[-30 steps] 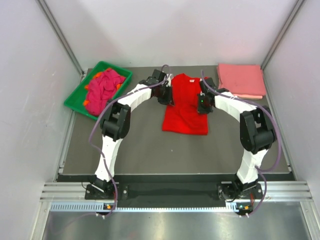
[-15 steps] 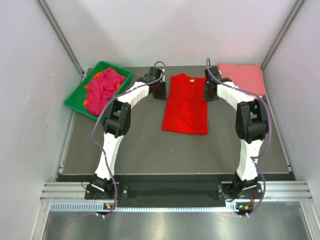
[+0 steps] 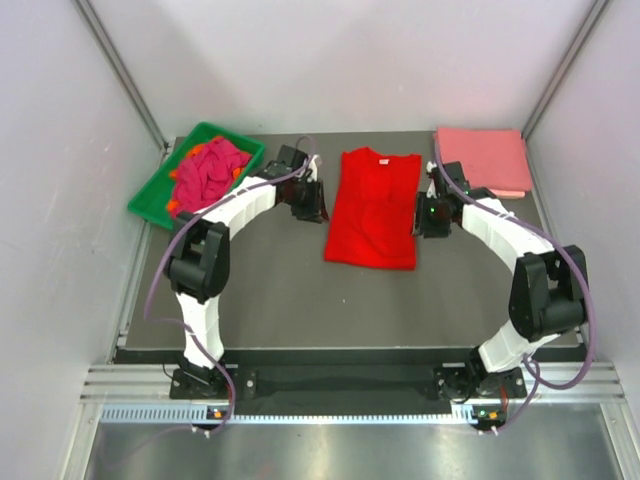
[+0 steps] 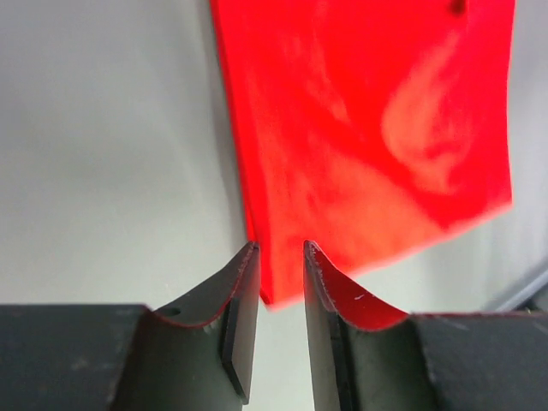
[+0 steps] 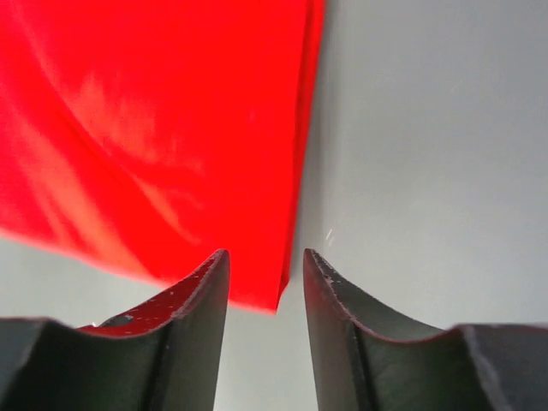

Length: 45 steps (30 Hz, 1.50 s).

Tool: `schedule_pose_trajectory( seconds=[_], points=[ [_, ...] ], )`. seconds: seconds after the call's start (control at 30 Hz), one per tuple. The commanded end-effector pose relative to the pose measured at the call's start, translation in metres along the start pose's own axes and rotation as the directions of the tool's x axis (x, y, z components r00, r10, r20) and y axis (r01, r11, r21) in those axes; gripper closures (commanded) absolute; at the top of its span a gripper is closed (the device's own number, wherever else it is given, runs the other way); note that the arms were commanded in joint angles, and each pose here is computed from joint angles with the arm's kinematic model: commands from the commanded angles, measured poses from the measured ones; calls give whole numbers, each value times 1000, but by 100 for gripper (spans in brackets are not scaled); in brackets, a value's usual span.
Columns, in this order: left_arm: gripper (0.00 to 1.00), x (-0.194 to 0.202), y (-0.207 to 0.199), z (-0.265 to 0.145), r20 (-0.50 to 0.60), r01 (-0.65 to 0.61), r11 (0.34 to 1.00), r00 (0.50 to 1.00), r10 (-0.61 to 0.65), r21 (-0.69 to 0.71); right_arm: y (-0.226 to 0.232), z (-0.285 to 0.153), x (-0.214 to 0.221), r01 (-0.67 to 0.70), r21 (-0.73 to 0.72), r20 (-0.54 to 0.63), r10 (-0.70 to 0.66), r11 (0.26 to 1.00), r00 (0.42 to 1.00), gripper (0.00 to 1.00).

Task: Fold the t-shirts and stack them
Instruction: Fold the tshirt

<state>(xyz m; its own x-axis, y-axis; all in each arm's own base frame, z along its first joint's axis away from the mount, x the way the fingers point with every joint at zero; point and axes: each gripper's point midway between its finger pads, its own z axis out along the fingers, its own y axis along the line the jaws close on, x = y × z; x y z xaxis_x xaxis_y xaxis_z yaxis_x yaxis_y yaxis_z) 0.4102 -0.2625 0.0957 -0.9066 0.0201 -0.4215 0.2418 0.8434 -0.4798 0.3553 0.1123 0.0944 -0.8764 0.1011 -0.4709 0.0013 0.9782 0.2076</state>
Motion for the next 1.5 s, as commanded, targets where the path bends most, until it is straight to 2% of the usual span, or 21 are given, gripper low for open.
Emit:
schedule_pose_trajectory(
  seconds=[0.0,0.23,0.63,0.7,0.73,0.77,0.8,0.87,1.23,1.47],
  points=[
    [67,18,-9,-6,-14,7,997,1000,-6,71,7,4,19,-14,-121,-32,10,993,999,58],
    [66,57,0,22,-148,48,991,989,-29,128,3,22,36,-16,-161,-56,7,987,998,59],
    [65,71,3,32,-172,67,985,984,-39,160,0,33,57,-25,-178,-89,9,984,996,62],
    [70,75,3,33,-182,82,982,982,-50,171,-2,33,59,-25,-175,-85,10,984,996,63],
    [77,75,1,33,-183,86,981,982,-54,175,-2,34,61,-27,-173,-88,12,985,996,64],
    [85,79,3,33,-196,97,981,979,-63,168,-2,34,62,-28,-172,-86,14,985,996,69],
    [100,82,4,32,-204,111,981,976,-77,159,-4,36,66,-31,-167,-96,15,985,995,86],
    [100,89,6,30,-226,136,982,969,-104,134,-6,35,68,-41,-155,-96,26,987,995,100],
    [100,138,-2,7,-208,139,989,970,-126,53,-28,10,110,-116,-69,-76,111,991,991,100],
    [100,168,-18,-2,-237,105,994,967,-94,37,-39,1,150,-200,-10,-121,197,980,973,99]
  ],
)
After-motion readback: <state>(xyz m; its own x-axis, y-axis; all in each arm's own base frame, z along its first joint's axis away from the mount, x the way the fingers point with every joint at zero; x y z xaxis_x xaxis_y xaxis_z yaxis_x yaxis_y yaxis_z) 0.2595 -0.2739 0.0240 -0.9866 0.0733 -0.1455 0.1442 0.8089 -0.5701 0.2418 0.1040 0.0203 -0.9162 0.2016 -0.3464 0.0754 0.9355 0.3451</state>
